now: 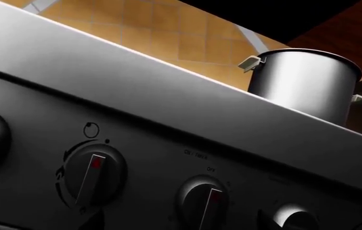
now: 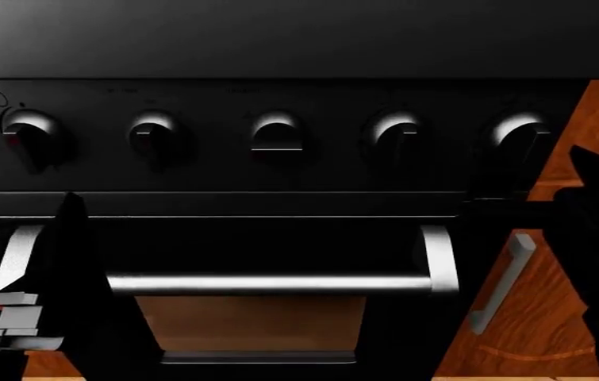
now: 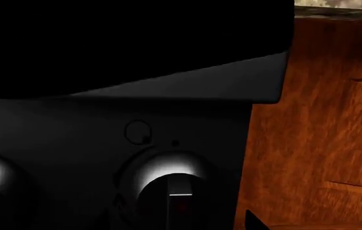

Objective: Frozen meat rests on a plate on the counter. Retrieve the meat and place it in a pot on a burner. Then turn the burner on.

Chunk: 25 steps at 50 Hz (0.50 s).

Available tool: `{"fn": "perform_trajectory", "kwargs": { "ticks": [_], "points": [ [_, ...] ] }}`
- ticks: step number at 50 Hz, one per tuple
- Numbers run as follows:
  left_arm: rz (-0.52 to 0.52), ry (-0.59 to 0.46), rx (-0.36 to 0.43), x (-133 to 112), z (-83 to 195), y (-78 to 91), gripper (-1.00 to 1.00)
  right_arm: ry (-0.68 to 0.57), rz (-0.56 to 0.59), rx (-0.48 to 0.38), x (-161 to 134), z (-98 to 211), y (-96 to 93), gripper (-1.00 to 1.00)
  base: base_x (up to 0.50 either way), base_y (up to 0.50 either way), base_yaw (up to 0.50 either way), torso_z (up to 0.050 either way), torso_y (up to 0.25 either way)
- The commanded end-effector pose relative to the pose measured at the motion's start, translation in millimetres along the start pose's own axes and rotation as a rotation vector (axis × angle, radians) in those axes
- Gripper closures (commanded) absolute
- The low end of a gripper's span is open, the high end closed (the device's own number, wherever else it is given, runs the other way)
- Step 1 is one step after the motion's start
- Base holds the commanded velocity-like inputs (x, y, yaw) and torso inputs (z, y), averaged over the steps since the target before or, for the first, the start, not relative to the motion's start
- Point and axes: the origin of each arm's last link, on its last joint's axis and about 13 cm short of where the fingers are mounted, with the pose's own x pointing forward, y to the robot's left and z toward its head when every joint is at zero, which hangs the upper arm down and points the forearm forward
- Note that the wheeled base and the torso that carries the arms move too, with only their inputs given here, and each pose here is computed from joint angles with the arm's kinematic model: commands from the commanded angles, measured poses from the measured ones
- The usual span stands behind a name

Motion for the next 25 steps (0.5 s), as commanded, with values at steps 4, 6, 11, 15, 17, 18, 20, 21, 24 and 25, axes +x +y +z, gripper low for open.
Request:
{"fn": "perform_trajectory", "kwargs": {
  "ticks": [4,6,11,15,17,18,20,21,24,25],
  "points": [
    [0.003,0.001,0.000,0,-1,0.8,-1.00,0.006,-0.016,-0.008,5,-3,-2.0,-1.00,0.00,0.00,0.00,0.000,0.000],
    [0.003,0.001,-0.001,0,-1,0.9,-1.00,0.009,-0.019,-0.008,6,-4,-1.9,-1.00,0.00,0.00,0.00,0.000,0.000],
    [0.005,0.002,-0.002,0,-1,1.2,-1.00,0.013,-0.020,-0.009,7,-5,-2.1,-1.00,0.00,0.00,0.00,0.000,0.000],
    [0.007,0.003,-0.003,-1,-1,1.4,-1.00,0.016,-0.019,-0.009,8,-6,-2.4,-1.00,0.00,0.00,0.00,0.000,0.000],
    [0.008,0.003,-0.003,0,-1,1.8,-1.00,0.018,-0.020,-0.010,9,-7,-2.3,-1.00,0.00,0.00,0.00,0.000,0.000],
    [0.009,0.003,-0.003,0,-2,2.0,-1.00,0.019,-0.020,-0.010,10,-7,-2.3,-1.00,0.00,0.00,0.00,0.000,0.000],
    [0.011,0.004,-0.003,0,-2,2.4,-1.00,0.021,-0.022,-0.011,12,-8,-2.3,-1.00,0.00,0.00,0.00,0.000,0.000],
    [0.012,0.004,-0.003,0,-2,2.5,-1.00,0.022,-0.024,-0.011,12,-8,-2.5,-1.00,0.00,0.00,0.00,0.000,0.000],
    [0.013,0.006,-0.004,0,-3,2.8,-1.00,0.023,-0.030,-0.012,15,-9,-3.2,-1.00,0.00,0.00,0.00,0.000,0.000],
    [0.014,0.006,-0.004,0,-3,2.9,-1.00,0.024,-0.031,-0.012,15,-9,-3.5,-1.00,0.00,0.00,0.00,0.000,0.000]
  ]
}}
